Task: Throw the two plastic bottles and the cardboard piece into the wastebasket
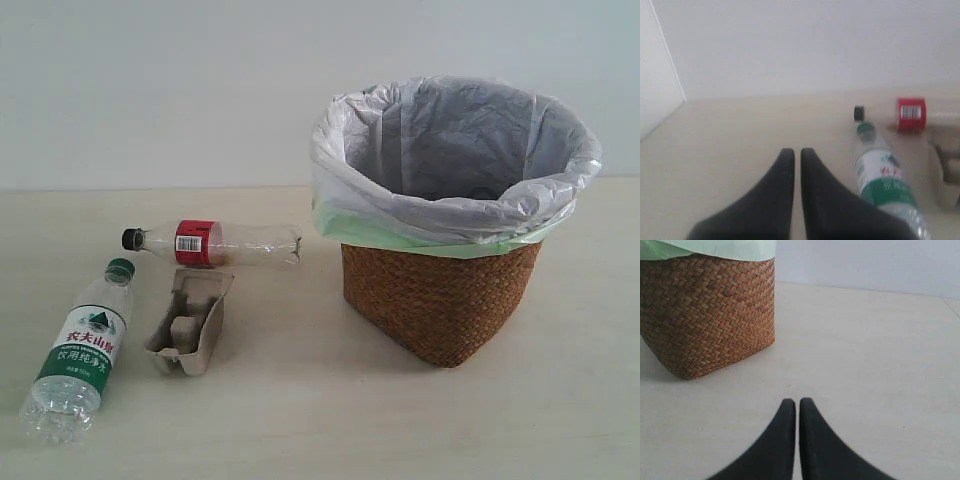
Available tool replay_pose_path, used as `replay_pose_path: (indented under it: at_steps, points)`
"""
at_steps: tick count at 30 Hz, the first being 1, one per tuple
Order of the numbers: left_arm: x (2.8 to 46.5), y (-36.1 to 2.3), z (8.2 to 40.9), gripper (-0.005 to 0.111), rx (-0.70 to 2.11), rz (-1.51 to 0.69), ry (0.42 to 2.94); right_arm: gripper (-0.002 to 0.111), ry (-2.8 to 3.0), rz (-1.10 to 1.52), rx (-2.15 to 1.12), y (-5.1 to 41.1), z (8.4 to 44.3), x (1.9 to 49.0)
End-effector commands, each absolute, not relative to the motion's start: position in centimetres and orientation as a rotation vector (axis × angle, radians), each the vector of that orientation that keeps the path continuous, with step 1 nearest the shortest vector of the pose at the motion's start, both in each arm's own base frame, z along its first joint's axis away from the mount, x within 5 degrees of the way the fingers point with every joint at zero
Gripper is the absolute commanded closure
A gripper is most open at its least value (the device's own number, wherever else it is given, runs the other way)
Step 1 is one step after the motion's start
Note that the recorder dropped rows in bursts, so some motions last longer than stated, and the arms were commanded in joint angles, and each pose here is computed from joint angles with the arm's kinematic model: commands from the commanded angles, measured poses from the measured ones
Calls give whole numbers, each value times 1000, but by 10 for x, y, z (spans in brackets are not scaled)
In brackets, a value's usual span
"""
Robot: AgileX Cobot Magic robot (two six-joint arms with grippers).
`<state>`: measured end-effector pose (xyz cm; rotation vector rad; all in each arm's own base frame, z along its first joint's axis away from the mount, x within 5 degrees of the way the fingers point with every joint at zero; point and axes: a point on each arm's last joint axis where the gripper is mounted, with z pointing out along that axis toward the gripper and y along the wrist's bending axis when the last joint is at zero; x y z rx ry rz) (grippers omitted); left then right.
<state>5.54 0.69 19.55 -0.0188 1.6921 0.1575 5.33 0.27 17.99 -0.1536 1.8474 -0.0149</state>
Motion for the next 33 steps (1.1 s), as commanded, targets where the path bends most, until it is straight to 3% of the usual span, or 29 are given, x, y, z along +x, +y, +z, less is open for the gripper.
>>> replay_pose_path:
  at_steps: [1, 11, 15, 25, 31, 33]
  points:
    - [56, 6, 211, 103, -114, 48, 1499, 108, 1838, -18, -149, 2, 181, 53]
    - [44, 12, 249, 103, -414, -356, 994, 108, 1838, -18, -149, 2, 181, 53]
    - [40, 10, 264, 103, -425, -422, 958, 108, 1838, -18, -149, 2, 181, 53]
    - [70, 7, 342, 103, -352, -313, 1211, 108, 1838, -18, -149, 2, 181, 53]
    - [123, 14, 359, 103, -372, -187, 1546, 108, 1838, -18, -149, 2, 181, 53]
    - [142, 16, 357, 96, -362, -154, 1627, 108, 1838, -18, -149, 2, 181, 53]
